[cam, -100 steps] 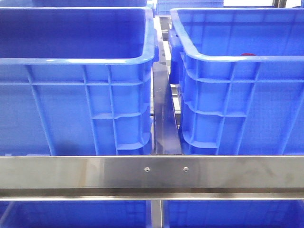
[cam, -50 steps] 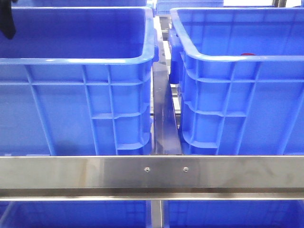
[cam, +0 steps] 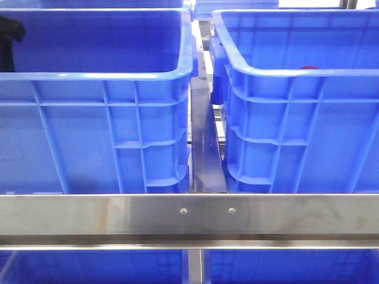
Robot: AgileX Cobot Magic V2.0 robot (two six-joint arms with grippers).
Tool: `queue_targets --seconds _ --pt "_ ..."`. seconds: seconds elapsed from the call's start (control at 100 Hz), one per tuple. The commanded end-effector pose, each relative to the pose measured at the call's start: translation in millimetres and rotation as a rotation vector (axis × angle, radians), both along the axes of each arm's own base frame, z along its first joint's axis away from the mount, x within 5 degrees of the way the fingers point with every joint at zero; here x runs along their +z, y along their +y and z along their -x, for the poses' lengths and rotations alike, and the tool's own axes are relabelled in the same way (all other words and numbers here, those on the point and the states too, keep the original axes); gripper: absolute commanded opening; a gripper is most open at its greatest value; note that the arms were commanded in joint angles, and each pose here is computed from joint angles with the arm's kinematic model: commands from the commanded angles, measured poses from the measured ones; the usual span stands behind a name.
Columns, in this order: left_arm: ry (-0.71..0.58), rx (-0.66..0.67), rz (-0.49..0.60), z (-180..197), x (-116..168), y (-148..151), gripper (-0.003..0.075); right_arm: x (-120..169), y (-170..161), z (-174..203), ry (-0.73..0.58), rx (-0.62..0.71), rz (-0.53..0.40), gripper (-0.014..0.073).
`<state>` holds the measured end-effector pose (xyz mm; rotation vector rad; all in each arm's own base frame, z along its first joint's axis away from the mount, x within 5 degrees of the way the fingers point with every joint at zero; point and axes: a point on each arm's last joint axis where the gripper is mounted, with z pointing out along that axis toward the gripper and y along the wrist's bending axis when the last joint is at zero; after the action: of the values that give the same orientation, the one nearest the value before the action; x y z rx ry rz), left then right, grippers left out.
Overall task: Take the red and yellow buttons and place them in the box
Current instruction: 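Grasp the yellow button with the left gripper and lift it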
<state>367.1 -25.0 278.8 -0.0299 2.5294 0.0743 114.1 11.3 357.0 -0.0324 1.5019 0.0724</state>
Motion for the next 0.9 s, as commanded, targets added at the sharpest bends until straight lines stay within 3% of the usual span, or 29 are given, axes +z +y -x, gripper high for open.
queue_targets --seconds 0.0,0.7,0.89 --pt "-0.13 -0.006 0.014 -5.5 22.9 -0.6 0.048 7.8 1.8 1.4 -0.015 0.029 -0.069 -0.0067" --pt "-0.058 -0.017 0.012 -30.6 -25.5 -3.9 0.048 5.2 1.9 0.9 -0.008 0.029 -0.067 -0.0067" --pt "-0.054 -0.017 0.011 -31.6 -27.4 -4.0 0.0475 5.2 1.9 0.9 -0.008 0.029 -0.067 -0.0067"
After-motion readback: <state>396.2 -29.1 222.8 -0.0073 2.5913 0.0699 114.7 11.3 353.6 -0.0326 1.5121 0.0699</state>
